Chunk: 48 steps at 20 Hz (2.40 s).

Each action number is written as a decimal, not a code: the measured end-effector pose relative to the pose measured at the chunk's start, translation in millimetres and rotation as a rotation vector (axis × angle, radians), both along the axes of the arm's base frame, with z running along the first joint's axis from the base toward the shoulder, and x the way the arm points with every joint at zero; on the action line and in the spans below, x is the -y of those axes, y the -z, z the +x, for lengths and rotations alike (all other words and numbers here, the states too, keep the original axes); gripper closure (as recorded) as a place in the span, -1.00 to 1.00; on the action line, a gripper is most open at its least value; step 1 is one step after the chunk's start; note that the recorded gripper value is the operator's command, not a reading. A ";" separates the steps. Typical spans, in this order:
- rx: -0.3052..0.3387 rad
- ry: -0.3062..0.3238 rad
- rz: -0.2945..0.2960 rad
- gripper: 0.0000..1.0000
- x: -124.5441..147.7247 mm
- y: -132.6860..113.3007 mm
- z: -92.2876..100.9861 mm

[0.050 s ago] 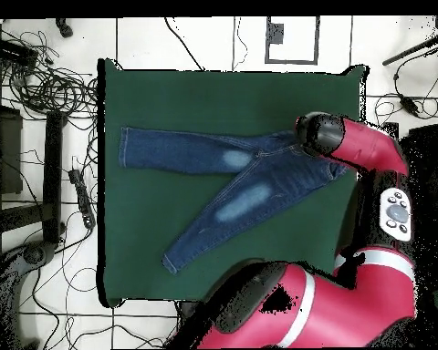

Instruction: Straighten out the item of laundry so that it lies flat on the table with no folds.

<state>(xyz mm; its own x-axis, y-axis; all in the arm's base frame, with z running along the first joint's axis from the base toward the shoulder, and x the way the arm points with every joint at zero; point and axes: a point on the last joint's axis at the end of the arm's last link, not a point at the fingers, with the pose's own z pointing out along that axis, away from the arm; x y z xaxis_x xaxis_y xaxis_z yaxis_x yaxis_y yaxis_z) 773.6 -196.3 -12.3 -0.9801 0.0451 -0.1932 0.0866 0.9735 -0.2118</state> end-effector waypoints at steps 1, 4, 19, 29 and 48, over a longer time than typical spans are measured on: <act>0.005 0.004 -0.001 1.00 4.1 -0.7 -0.3; 0.028 0.025 -0.008 1.00 23.3 -3.7 -2.7; 0.077 0.006 -0.054 1.00 30.5 3.3 0.5; 0.125 -0.011 -0.076 1.00 28.9 16.2 2.3; 0.179 -0.041 -0.110 1.00 23.2 12.2 10.7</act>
<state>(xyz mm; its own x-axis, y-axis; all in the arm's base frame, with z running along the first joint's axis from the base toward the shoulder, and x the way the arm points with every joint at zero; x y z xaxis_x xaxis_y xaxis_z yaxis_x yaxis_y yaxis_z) 784.3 -219.4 -24.5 -0.9302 -0.0254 -0.3662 0.0928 0.9489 -0.3017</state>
